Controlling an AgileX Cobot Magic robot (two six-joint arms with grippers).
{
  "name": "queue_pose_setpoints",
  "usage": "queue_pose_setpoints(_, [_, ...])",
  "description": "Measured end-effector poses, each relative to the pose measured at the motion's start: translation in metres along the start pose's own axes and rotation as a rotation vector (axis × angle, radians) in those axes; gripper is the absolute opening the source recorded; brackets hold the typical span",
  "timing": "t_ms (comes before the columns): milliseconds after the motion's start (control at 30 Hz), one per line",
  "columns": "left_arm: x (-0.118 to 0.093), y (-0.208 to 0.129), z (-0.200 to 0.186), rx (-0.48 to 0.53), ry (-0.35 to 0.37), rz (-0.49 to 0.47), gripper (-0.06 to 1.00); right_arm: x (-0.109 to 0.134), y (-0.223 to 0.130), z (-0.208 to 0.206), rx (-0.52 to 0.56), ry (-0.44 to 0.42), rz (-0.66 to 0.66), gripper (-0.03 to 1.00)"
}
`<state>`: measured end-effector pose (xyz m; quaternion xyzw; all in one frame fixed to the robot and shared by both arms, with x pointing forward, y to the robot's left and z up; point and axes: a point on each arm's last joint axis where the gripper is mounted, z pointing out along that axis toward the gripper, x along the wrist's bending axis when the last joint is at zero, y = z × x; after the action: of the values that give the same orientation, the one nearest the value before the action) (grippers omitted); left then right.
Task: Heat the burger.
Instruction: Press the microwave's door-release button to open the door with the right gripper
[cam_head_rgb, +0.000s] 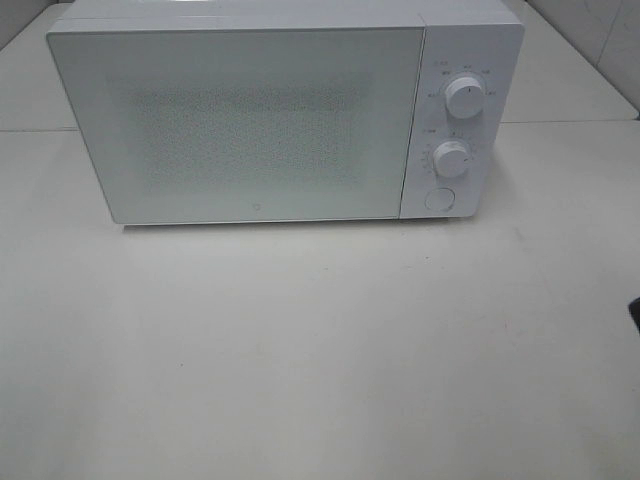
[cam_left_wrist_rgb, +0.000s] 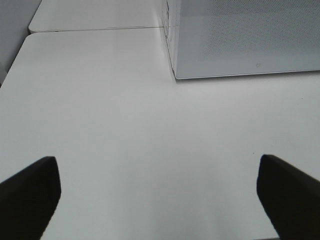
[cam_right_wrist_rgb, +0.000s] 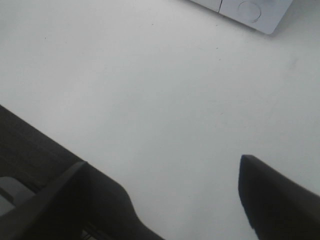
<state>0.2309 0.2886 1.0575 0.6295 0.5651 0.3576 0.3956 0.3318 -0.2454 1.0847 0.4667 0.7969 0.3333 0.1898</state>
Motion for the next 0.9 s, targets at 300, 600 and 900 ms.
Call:
queue_pose_setpoints(300, [0.0,0.0,0.0,0.0,0.0,0.0,0.99,-0.014,-0.038,-0.037,-0.207,-0.188,0.108,0.76])
queue_pose_setpoints(600, [0.0,0.0,0.0,0.0,0.0,0.0,0.99,-0.014,-0.067,-0.049,-0.341,-0.295,0.207,0.76])
queue_pose_setpoints(900, [0.0,0.0,0.0,0.0,0.0,0.0,0.99,-0.009,-0.082,-0.062,-0.423,-0.402,0.271,0.76])
